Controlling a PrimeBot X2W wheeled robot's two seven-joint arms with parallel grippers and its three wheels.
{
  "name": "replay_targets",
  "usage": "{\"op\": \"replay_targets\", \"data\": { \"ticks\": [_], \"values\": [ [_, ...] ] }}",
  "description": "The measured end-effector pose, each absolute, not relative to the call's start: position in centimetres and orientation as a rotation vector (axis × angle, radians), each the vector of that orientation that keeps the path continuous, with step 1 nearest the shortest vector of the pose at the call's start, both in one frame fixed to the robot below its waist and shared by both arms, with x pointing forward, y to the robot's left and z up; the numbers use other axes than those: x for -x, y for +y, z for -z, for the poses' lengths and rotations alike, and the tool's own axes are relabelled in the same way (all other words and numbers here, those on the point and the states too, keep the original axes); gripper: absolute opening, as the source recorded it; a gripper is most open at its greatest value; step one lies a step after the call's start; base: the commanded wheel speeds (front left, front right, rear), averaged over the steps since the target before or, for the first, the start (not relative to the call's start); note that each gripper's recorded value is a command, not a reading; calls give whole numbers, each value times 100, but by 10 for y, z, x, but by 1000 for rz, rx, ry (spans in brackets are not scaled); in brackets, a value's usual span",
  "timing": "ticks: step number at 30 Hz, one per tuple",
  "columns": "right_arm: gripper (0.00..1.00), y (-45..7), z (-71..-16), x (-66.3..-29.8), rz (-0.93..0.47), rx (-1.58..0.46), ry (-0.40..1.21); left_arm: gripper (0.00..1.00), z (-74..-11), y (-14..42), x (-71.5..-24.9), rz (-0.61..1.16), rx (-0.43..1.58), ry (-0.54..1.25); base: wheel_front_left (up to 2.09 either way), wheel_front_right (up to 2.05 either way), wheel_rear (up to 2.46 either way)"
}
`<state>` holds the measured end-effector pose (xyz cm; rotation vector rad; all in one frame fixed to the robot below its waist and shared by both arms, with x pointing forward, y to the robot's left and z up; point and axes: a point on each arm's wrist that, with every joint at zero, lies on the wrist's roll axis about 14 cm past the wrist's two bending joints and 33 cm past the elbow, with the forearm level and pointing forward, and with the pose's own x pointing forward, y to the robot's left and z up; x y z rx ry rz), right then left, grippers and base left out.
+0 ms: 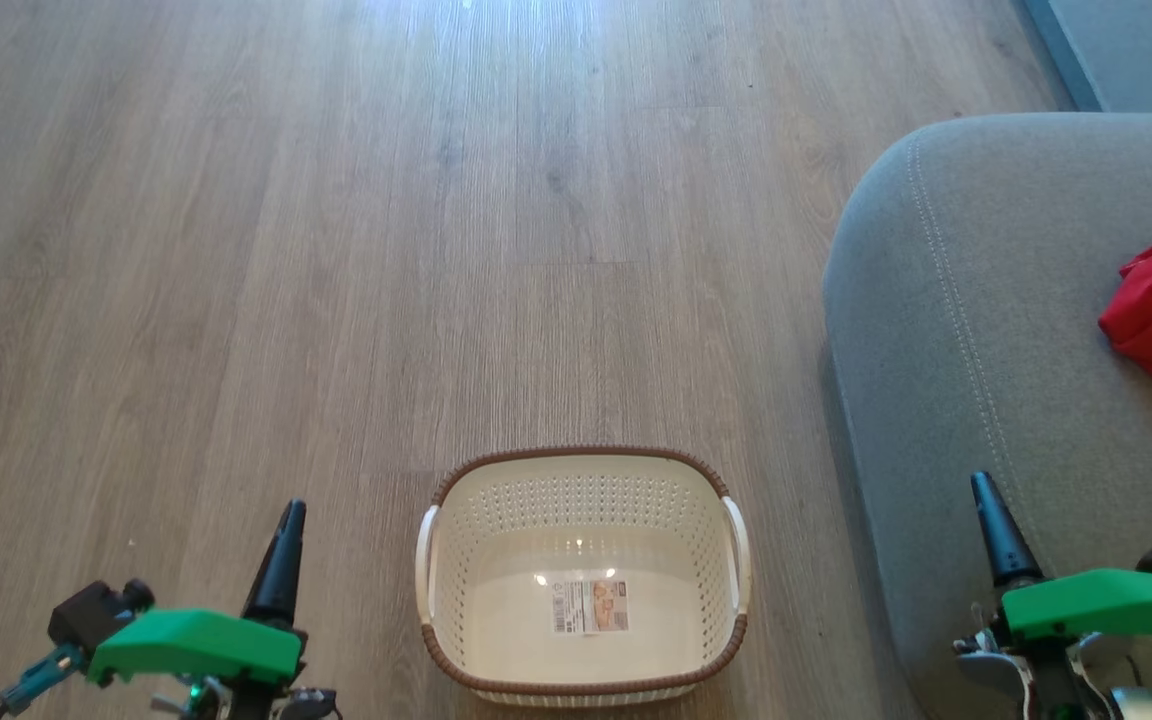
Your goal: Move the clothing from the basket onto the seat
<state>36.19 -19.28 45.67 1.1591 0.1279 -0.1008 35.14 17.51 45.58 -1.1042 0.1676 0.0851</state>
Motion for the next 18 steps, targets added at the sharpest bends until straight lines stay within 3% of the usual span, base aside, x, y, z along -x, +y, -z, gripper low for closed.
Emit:
{"op": "replay_targets", "data": {
  "ticks": [18],
  "values": [
    [0, -201, -464, -367, 111, -1332, 97, 0, -459, 182, -358, -95, 1302, 155, 0, 0, 0]
  ]
}}
